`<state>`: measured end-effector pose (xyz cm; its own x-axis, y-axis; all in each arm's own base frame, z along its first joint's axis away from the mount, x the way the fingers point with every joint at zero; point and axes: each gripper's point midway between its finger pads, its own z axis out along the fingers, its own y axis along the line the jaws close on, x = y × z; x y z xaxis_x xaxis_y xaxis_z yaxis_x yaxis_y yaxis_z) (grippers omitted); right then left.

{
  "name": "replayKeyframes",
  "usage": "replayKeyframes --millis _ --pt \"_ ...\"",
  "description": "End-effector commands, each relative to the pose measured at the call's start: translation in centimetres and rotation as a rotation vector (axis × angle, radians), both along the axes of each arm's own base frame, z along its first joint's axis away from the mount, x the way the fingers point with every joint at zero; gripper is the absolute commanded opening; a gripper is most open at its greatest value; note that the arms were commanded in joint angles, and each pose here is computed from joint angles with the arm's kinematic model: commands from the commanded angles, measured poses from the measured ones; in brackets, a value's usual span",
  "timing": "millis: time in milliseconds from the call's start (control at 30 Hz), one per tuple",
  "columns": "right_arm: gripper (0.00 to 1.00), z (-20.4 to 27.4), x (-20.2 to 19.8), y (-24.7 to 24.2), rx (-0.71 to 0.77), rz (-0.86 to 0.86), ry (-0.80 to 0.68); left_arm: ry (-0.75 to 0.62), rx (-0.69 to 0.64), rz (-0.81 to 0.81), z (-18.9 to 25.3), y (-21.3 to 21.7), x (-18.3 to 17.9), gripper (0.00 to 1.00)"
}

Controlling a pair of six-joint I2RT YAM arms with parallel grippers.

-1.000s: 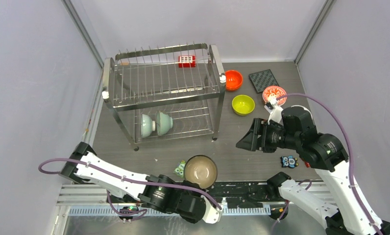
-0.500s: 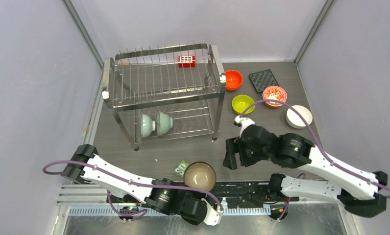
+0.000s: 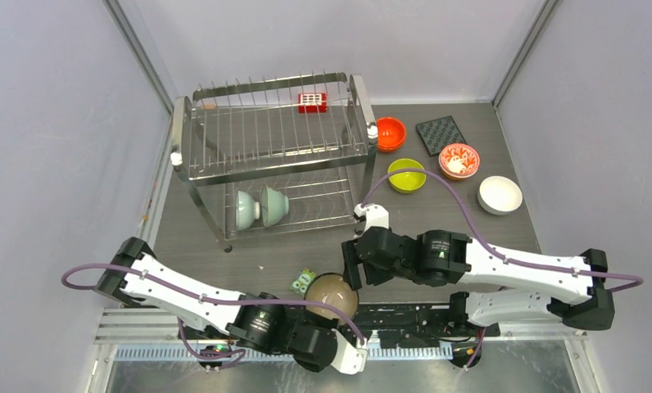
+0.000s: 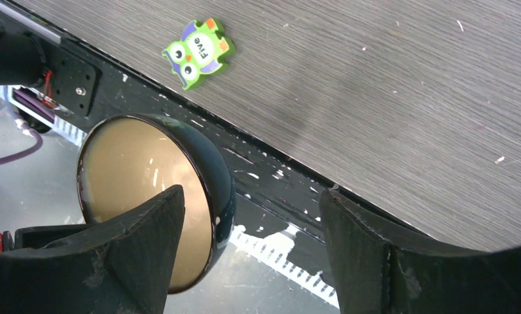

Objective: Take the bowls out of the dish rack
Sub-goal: Place the bowl at the center of the board.

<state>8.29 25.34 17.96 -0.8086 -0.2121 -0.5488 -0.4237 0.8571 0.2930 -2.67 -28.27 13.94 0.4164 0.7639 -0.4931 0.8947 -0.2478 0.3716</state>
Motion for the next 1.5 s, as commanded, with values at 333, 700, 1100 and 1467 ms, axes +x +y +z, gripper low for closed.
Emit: replayKeyframes --millis 333,700,1100,1467 --pt "0.65 -0.4 -1.6 4.2 0.046 0.074 0.045 0.046 -0.124 0.043 2.1 -1.1 -0.2 0.00" --pt "0.57 -1.6 -2.1 4.0 0.023 0.071 0.060 0.039 -0.139 0.037 2.1 -1.1 0.0 0.00" --pt "0.43 -3.0 -2.4 3.5 -0.087 0.085 0.038 0.038 -0.138 0.034 2.1 -1.1 -0.1 0.00" --pt "0.25 -3.3 -2.0 3.3 -0.154 0.083 -0.011 0.047 -0.156 0.057 2.5 -1.1 0.0 0.00"
